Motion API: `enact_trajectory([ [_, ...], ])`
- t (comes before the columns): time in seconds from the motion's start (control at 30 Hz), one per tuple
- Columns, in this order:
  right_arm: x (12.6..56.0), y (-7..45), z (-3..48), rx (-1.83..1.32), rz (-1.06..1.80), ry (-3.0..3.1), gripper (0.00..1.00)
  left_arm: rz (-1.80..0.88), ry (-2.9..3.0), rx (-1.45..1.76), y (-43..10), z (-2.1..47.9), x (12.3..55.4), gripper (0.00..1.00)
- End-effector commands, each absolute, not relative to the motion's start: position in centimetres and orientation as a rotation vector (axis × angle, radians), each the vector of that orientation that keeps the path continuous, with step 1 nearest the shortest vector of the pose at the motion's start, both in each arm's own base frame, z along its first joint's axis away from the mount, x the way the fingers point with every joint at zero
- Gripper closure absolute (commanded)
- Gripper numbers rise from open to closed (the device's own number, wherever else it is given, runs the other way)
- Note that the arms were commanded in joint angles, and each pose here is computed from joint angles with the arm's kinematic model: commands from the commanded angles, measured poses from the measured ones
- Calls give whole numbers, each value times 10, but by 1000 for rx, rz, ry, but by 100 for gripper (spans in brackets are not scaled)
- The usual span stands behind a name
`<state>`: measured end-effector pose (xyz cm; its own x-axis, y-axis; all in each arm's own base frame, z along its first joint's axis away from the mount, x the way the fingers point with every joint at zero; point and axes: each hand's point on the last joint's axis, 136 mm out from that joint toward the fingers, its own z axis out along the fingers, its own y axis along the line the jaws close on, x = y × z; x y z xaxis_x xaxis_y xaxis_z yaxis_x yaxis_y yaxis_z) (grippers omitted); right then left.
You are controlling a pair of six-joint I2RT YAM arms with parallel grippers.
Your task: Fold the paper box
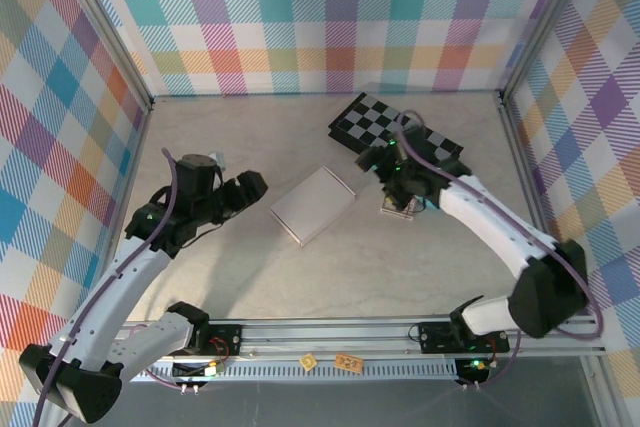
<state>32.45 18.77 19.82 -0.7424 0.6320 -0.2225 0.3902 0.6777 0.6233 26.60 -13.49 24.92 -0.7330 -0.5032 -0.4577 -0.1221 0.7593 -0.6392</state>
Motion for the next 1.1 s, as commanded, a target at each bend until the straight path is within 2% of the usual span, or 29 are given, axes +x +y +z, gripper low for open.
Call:
enact_trajectory([
  [0.0, 317, 126, 231, 481, 438, 2391, 1, -736, 2193, -349, -131, 283, 288, 0],
  [0.2, 296, 6, 269, 526, -111, 2133, 1, -517, 2161, -332, -105, 282, 304, 0],
  [0.33, 296, -26, 248, 383, -247, 1987, 1, -235, 2182, -406, -69, 257, 308, 0],
  [0.43, 297, -30, 221, 357, -220, 1877, 1, 35, 2124, -602, -22, 242, 299, 0],
  [0.53, 299, -31, 188, 296, -273, 1874, 1, 179, 2071, -639, 1, 234, 291, 0],
  [0.77, 321, -8, 151, 152, -192, 1921, 1, 296, 2044, -552, 16, 214, 284, 0],
  [1.07, 355, -1, 125, 150, -37, 1877, 1, 253, 2108, -570, 19, 194, 278, 0],
])
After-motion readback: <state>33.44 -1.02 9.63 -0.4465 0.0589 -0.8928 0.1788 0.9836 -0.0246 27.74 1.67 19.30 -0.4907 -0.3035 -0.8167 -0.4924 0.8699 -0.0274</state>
